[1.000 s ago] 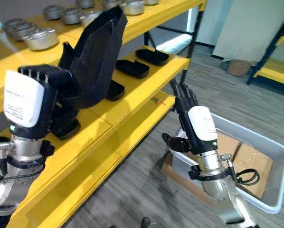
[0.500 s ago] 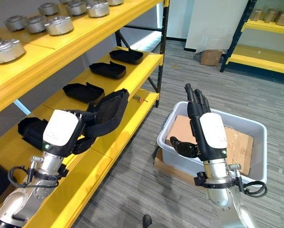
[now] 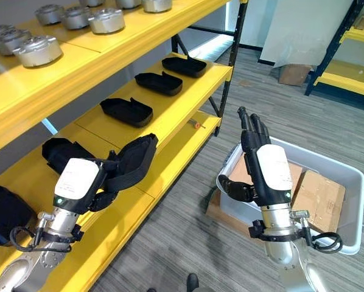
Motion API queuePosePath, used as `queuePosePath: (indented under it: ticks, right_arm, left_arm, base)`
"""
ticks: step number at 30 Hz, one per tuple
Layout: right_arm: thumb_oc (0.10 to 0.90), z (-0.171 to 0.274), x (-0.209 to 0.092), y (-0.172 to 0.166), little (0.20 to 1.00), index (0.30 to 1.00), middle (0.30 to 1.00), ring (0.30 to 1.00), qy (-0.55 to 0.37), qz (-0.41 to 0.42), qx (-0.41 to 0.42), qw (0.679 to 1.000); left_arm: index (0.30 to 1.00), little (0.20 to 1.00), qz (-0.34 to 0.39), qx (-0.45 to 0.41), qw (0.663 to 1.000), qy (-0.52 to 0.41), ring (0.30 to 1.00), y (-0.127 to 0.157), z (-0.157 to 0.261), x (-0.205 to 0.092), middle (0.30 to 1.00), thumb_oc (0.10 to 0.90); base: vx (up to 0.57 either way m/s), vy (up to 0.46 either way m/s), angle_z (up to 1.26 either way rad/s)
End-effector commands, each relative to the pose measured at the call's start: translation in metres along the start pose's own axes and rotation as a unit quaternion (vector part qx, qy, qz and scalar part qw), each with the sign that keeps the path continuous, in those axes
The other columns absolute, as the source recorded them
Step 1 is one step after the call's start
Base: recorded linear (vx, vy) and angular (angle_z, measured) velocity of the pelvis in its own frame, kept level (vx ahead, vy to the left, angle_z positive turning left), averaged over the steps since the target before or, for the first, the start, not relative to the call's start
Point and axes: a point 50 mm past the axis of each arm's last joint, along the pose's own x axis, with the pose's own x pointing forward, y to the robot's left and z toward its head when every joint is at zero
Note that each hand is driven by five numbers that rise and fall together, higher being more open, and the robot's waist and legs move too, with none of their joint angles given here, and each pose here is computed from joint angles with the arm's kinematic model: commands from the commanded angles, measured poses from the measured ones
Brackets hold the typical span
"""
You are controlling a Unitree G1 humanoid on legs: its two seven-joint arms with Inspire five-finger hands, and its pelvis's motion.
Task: Move parts from the plastic box to the shelf.
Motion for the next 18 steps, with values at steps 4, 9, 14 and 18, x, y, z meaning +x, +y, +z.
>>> queuePosePath:
  ticks: [4, 9, 14, 18]
  right_arm:
    - [0.9, 0.021, 0.026, -0.023, 1.0, 1.0, 1.0, 1.0, -0.079, -0.098, -0.004, 0.992]
    - [0.9, 0.024, 0.03, -0.021, 1.0, 1.0, 1.0, 1.0, -0.086, -0.095, 0.002, 0.992]
    - [0.9, 0.026, 0.034, -0.021, 1.0, 1.0, 1.0, 1.0, -0.093, -0.094, 0.005, 0.991]
    - [0.9, 0.028, 0.037, -0.021, 1.0, 1.0, 1.0, 1.0, -0.1, -0.095, 0.007, 0.99]
  left_arm:
    - [0.3, 0.3, 0.145, 0.047, 0.988, 0.007, 0.3, 0.052, -0.016, 0.023, 0.3, 0.4]
    - [0.3, 0.3, 0.154, 0.057, 0.986, 0.026, 0.3, 0.055, -0.022, 0.019, 0.3, 0.4]
    - [0.3, 0.3, 0.164, 0.072, 0.983, 0.038, 0.3, 0.06, -0.027, 0.016, 0.3, 0.4]
    - [0.3, 0.3, 0.175, 0.084, 0.979, 0.056, 0.3, 0.064, -0.033, 0.012, 0.3, 0.4]
  base:
    - [0.0, -0.013, 0.15]
    - [0.0, -0.017, 0.11]
    - [0.0, -0.009, 0.04]
    - [0.0, -0.031, 0.1]
